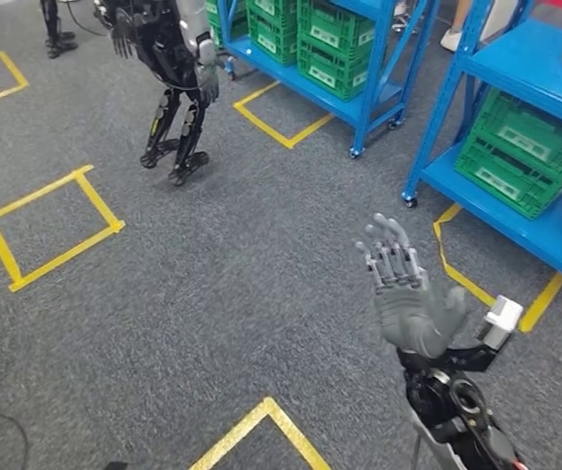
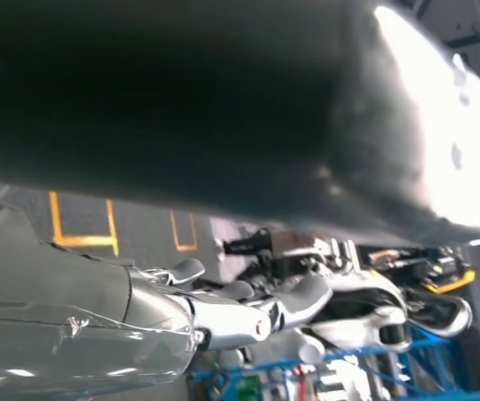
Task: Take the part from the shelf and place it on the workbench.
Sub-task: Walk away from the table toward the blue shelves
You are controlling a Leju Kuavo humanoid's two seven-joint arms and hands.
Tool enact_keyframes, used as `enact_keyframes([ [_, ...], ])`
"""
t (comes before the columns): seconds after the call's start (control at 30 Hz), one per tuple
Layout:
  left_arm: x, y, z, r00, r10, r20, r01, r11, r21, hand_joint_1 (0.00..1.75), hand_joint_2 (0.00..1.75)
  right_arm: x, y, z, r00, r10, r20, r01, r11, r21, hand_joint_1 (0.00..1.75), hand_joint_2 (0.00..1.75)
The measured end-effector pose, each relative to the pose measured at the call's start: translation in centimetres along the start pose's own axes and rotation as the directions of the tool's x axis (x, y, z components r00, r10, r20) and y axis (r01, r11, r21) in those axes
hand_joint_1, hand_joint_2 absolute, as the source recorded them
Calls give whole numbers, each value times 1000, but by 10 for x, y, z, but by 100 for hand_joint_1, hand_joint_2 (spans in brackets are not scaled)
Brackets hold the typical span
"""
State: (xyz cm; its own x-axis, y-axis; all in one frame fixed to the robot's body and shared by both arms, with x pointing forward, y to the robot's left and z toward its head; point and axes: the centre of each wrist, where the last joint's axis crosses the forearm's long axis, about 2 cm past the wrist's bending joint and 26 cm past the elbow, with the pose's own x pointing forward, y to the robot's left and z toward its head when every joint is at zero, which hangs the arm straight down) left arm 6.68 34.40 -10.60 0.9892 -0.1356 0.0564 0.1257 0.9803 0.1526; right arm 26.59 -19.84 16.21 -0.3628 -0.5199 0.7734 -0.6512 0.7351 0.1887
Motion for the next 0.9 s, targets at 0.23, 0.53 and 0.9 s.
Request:
enact_keyframes([
  [0.23,-1,-2,0,1000,-6,1,6,1000,-3,0,0,0,-1,2,1000,2,-3,-2,1000,-9,0,0],
  [0.53,1,-1,0,1000,-16,-5,16,1000,1,0,0,2,-2,2,1000,6,5,-6,1000,-14,0,0],
  [0.9,2,3,0,1000,-17,-3,17,1000,11,0,0,1,-2,5,1000,1,4,-1,1000,-18,0,0],
])
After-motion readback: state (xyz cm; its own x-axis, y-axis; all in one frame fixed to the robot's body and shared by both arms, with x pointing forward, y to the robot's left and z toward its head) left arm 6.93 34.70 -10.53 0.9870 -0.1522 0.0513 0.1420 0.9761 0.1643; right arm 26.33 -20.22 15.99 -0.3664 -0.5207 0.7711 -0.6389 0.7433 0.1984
